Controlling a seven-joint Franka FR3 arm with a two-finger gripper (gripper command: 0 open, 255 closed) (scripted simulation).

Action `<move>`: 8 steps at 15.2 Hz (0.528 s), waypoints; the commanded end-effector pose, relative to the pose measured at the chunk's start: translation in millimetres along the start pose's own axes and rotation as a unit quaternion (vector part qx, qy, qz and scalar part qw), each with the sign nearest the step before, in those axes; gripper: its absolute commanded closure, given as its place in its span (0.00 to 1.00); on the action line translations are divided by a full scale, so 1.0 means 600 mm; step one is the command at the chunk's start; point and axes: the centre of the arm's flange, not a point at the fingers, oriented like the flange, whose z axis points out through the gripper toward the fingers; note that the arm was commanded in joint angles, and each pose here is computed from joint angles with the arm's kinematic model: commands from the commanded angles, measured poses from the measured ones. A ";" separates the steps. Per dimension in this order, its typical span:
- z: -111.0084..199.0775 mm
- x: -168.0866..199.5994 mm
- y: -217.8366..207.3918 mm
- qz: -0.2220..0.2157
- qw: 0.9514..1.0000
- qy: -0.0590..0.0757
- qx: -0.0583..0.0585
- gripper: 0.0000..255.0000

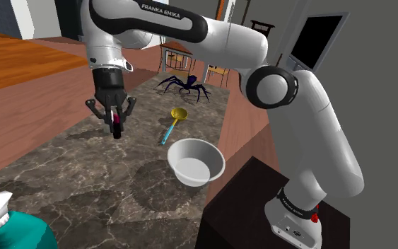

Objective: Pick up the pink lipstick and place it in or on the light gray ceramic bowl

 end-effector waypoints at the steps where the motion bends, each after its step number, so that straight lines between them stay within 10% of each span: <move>1: -0.014 -0.009 0.002 0.000 1.000 0.000 0.000 1.00; 8: 0.026 -0.063 0.140 0.000 1.000 0.000 0.000 1.00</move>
